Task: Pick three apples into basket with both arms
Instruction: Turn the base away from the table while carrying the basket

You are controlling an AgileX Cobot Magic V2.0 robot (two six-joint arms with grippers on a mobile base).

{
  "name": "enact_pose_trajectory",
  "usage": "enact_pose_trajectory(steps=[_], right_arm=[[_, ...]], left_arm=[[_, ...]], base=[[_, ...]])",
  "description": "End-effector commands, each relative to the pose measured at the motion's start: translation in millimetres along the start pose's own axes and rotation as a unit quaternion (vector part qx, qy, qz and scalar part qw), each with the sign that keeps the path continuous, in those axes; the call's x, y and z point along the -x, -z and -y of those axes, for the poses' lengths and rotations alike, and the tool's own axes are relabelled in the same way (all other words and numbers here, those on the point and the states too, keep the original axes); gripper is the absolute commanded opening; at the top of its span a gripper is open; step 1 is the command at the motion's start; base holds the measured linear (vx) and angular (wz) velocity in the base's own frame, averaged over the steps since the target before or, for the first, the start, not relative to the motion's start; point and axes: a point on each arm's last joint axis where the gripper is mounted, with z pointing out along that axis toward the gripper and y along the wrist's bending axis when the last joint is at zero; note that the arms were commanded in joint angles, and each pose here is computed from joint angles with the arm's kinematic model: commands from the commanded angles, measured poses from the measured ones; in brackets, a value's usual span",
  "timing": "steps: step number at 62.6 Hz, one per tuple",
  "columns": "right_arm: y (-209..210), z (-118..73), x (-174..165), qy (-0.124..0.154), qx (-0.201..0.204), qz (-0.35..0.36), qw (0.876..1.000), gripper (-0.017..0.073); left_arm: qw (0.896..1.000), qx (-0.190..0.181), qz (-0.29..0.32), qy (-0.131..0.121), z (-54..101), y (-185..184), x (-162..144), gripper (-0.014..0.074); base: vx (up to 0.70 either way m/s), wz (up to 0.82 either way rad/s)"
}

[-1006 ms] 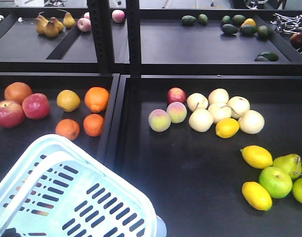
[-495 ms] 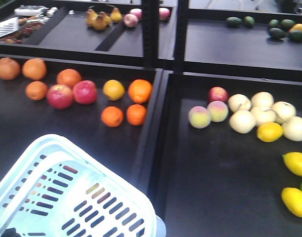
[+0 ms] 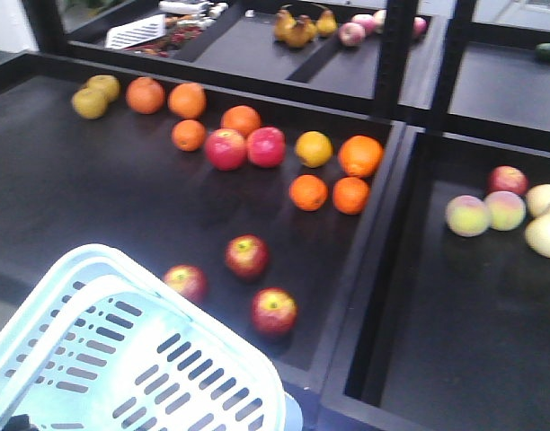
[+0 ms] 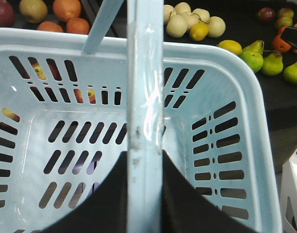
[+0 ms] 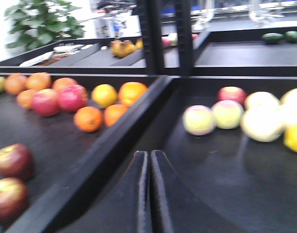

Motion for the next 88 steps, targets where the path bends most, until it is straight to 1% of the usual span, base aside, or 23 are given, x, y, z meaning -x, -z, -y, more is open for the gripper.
enact_pose_trajectory(steps=[1,88], right_arm=[[0.2,-1.1,3.0,0.008,0.008,0.038,0.999,-0.0004],[0.2,-1.1,3.0,0.008,0.008,0.038,0.999,-0.0004]], left_arm=[[0.998,-0.001,0.056,0.016,2.2,4.5,16.2,-0.0008],[0.998,-0.001,0.055,0.016,2.3,4.5,16.1,-0.0008]], base=[[-0.12,0.47],[-0.11,0.44]])
